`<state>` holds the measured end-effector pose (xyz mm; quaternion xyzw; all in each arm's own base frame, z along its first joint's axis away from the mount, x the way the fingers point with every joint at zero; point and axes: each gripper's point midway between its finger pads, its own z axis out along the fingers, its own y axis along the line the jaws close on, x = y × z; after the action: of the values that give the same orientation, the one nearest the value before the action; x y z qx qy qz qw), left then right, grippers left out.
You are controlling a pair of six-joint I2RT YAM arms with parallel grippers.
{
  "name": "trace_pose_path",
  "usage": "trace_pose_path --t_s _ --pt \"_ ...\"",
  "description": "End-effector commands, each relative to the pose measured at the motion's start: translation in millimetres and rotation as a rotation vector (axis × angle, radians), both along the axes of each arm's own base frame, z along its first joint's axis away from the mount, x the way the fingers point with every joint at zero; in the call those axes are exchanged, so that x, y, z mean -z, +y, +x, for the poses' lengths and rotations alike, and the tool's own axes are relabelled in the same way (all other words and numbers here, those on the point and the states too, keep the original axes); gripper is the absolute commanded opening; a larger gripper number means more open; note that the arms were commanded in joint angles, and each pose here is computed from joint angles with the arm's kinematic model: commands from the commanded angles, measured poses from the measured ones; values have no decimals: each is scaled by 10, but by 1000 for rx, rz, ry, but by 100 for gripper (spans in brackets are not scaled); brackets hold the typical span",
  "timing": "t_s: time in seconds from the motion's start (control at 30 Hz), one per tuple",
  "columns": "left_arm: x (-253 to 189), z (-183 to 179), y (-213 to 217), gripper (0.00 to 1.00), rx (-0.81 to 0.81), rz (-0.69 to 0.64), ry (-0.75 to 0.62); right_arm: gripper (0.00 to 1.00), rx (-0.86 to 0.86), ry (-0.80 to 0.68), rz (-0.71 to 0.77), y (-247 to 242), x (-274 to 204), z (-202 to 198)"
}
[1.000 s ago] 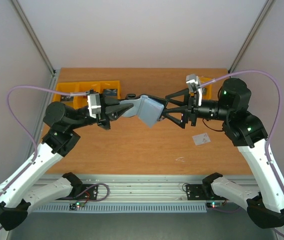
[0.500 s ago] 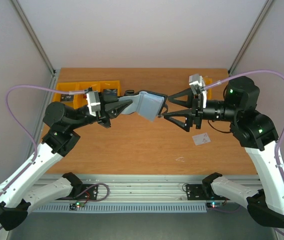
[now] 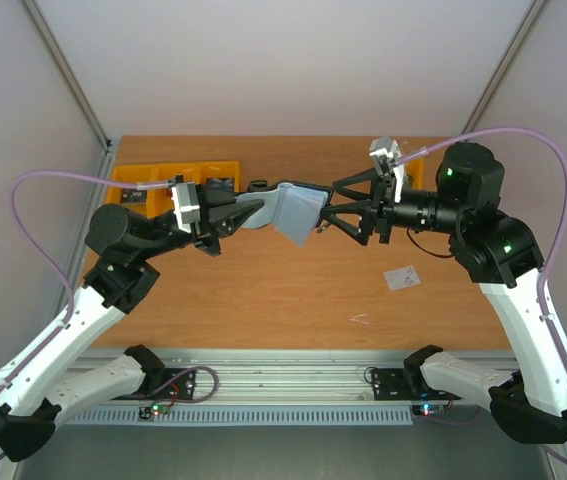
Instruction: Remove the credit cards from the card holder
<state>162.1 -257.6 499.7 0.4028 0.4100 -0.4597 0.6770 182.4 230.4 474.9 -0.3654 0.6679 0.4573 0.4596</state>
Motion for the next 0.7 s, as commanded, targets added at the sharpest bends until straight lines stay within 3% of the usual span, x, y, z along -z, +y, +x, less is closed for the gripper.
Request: trace_pose_path --t_s 0.0,0.17,0.33,0.67 --pt "-286 -154 128 0 -5 -79 -81 79 -34 -6 23 48 -56 -29" --pt "-274 -135 127 0 -10 -79 -74 85 -131 6 4 59 13 -231" --pt "-271 -152 137 0 -10 -80 -76 86 -124 14 -57 -1 131 -299" --pt "-262 -166 145 0 -6 -80 -70 83 -112 6 38 139 -47 -195"
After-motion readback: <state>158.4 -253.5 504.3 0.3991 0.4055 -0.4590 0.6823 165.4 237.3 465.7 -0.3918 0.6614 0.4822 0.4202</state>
